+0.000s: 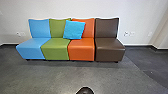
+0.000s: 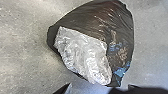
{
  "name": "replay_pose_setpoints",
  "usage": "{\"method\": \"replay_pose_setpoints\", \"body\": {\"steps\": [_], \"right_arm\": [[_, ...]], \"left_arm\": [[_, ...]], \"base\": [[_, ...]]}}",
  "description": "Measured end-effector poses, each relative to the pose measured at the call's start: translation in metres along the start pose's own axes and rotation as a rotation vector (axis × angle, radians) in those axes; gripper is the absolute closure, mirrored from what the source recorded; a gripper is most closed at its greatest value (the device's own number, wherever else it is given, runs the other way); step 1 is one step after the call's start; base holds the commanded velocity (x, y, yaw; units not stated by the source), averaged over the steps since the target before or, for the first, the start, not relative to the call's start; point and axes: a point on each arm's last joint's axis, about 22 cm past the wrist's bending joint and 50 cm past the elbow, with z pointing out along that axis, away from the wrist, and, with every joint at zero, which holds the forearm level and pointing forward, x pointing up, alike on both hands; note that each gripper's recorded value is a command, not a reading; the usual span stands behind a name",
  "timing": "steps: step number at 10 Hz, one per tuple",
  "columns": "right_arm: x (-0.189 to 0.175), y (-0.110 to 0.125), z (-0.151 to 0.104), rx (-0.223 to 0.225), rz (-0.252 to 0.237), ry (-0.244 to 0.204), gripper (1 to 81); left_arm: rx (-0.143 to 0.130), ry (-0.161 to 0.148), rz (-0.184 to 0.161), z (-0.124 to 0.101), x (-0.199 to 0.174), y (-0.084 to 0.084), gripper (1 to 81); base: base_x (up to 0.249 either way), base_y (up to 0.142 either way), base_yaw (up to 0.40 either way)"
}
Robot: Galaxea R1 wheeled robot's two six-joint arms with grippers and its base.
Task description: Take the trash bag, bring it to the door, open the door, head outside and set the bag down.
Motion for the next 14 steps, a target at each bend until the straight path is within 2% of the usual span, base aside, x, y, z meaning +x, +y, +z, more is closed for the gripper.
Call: {"method": "replay_pose_setpoints", "body": {"steps": [3,4,7,9,11,12,14], "right_arm": [[-0.006,0.026,0.043,0.016,0.032,-0.039,1.0],[-0.005,0.030,0.048,0.016,0.030,-0.034,1.0],[-0.008,0.047,0.066,0.012,0.015,-0.011,1.0],[-0.011,0.057,0.076,0.008,-0.001,0.008,1.0],[-0.014,0.069,0.089,0.005,0.001,0.011,1.0],[-0.017,0.077,0.103,0.010,0.014,-0.008,1.0],[-0.020,0.092,0.145,0.040,0.053,-0.076,1.0]], "left_arm": [[0.022,-0.053,-0.028,0.040,-0.016,-0.034,1.0],[0.016,-0.054,-0.022,0.046,-0.013,-0.033,1.0],[-0.040,0.021,0.016,0.056,0.036,-0.005,1.0],[-0.077,0.001,0.034,0.079,0.026,0.010,1.0],[-0.086,-0.009,0.044,0.098,0.024,0.013,1.0],[-0.082,-0.020,0.044,0.111,0.028,0.012,1.0],[-0.066,-0.080,0.037,0.145,0.035,0.009,1.0]], "base": [[0.000,0.000,0.000],[0.000,0.000,0.000],[0.000,0.000,0.000],[0.000,0.000,0.000],[0.000,0.000,0.000],[0.000,0.000,0.000],[0.000,0.000,0.000]]}}
